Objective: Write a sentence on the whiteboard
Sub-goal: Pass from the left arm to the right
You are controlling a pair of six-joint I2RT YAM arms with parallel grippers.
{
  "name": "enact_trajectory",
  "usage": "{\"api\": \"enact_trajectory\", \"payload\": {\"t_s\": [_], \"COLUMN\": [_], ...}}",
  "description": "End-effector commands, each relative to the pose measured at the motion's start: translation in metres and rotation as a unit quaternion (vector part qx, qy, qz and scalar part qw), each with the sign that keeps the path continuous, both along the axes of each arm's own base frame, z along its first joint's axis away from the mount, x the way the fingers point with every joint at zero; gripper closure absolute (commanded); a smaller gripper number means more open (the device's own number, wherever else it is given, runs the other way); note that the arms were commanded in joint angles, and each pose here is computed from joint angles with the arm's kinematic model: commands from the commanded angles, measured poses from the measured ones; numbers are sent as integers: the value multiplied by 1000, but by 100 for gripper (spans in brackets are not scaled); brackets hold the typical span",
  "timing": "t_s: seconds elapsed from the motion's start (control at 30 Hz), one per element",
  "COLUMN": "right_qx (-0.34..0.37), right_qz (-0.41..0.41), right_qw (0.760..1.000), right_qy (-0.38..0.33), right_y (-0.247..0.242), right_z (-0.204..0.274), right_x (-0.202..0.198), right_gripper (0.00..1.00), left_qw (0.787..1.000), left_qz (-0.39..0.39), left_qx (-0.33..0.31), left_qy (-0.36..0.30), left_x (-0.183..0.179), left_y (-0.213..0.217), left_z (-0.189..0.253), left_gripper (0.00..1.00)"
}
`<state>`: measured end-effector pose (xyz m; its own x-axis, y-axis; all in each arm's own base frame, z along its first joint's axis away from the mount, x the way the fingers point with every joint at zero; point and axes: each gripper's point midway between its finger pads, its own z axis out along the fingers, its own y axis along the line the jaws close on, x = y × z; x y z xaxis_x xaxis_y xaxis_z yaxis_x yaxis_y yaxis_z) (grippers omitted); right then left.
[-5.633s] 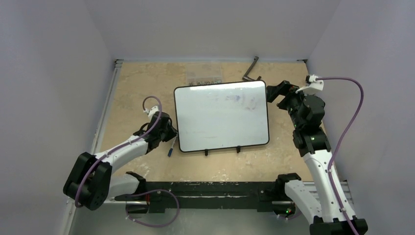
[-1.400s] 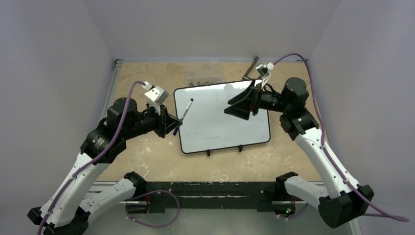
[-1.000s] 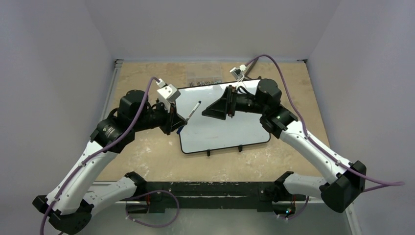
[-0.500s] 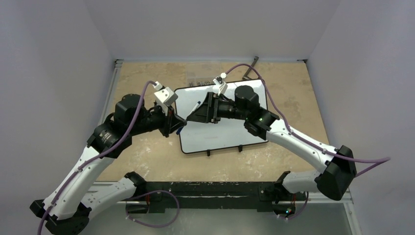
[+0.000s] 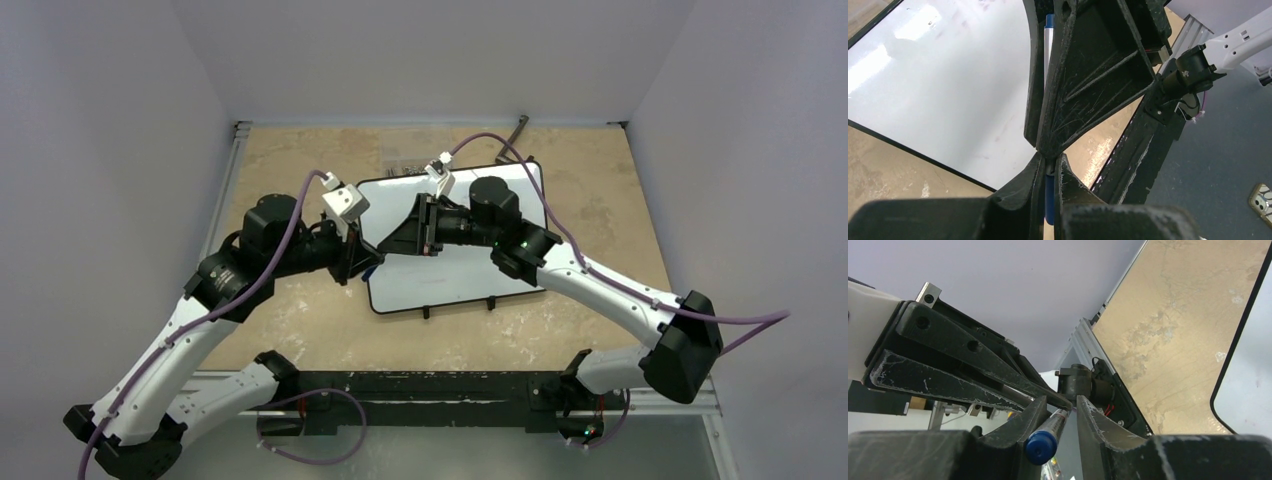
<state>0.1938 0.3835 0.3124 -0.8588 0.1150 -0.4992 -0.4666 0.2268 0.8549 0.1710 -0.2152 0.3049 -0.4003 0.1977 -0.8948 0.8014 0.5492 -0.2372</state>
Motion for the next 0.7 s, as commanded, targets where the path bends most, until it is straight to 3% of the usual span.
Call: {"api": "enact_trajectory", "payload": {"t_s": [0.0,0.1,0.23,0.27,0.37,0.43,0.53,0.67], "right_qx": [27,19,16,17,21,25,38,41], "right_qz": [11,16,8,3,-34,-63,-72,-83], "right_qw": [999,999,999,999,998,996,994,993], "right_qy": [-30,-33,-36,-37,-50,-61,-70,-73], "right_y": [3,1,-4,-6,-12,-17,-21,-22], "right_z": [25,22,23,24,34,44,58,68], "right_x": [-2,-5,-6,-6,3,10,10,13], "right_gripper": [77,97,100,100,100,100,100,100], "left_qw": [998,999,999,999,999,999,998,998], "left_qz": [-46,-41,-21,-12,12,25,34,31], "left_qx": [-20,-16,-10,-9,-6,-5,-9,-8], "left_qy": [-26,-28,-31,-32,-33,-38,-50,-54], "left_x": [-10,-8,-4,-2,3,4,4,3], "left_y": [-10,-9,-4,-2,3,8,12,12], "left_z": [12,11,11,12,13,13,16,14], "left_gripper": [100,100,97,86,38,23,17,31]}}
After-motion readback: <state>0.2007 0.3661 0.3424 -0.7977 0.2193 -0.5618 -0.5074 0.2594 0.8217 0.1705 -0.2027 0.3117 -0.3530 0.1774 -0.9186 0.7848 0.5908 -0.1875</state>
